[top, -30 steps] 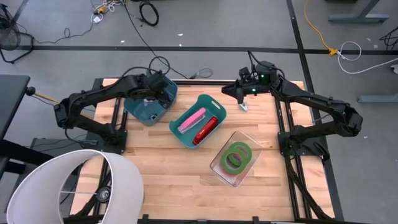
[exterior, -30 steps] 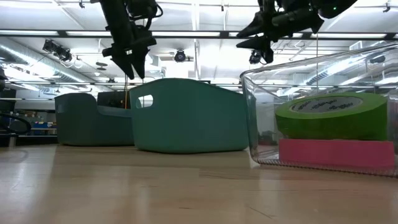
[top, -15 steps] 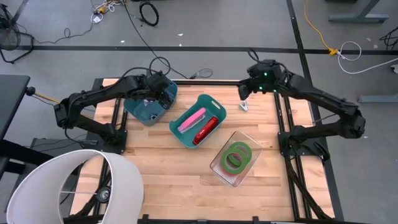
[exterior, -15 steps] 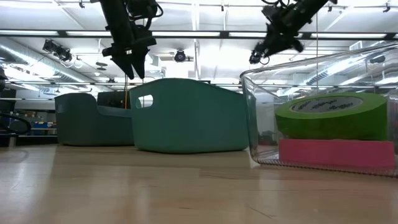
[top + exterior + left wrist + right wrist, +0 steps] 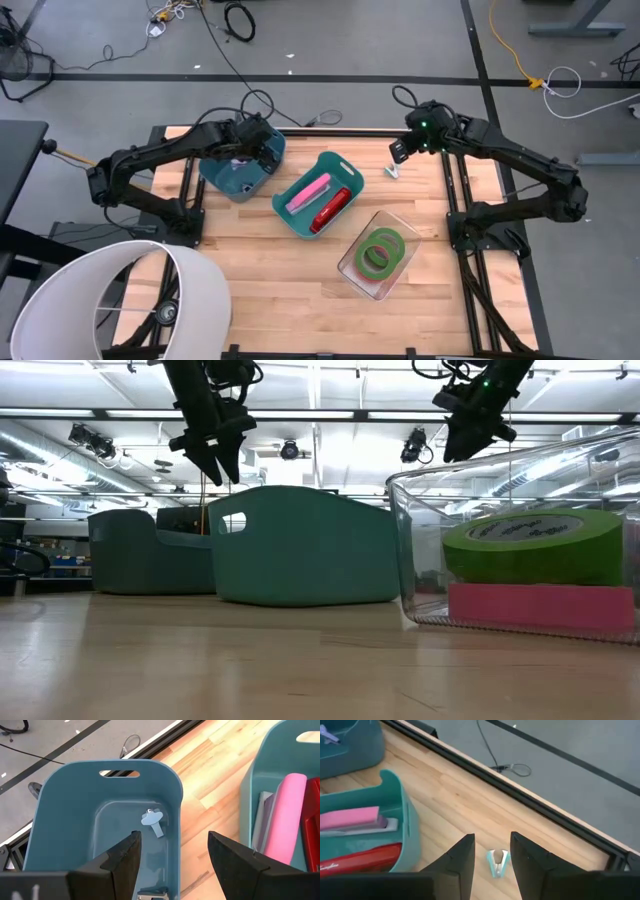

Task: Pick and place Stapler, Stapler remover, tape
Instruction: Put the green staple remover into the blue bin

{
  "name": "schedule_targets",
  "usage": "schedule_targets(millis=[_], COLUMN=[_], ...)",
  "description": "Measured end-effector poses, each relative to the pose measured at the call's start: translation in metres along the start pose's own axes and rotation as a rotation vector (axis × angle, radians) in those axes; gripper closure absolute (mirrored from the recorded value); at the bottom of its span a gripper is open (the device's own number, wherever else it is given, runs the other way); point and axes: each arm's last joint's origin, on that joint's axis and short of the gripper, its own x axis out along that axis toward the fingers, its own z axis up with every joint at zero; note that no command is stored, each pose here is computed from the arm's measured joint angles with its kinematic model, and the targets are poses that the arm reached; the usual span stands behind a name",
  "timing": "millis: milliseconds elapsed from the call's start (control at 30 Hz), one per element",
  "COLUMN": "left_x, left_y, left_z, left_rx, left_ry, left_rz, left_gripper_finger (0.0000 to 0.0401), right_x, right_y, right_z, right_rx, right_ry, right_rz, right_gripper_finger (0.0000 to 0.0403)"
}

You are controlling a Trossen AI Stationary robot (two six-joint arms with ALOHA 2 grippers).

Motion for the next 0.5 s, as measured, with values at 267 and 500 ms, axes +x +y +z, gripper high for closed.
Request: schedule_targets(millis=[267,500], left_x=[0.000,0.000], left_y=[0.000,0.000], left_z=[0.000,0.000], left_rx=[0.000,-0.003], left_ry=[0.000,0.000], left_rz=[0.000,0.000], left_gripper_finger=[0.0168,0.0168], right_x=[-0.018,-0.047], right_y=[0.005,0.003], right_z=[0.007,0.023], right_rx=[-0.017,-0.001], right_ry=[-0.013,-0.060], right_rz=[0.050,0.080], right_gripper_finger=[0.0280,0.0280])
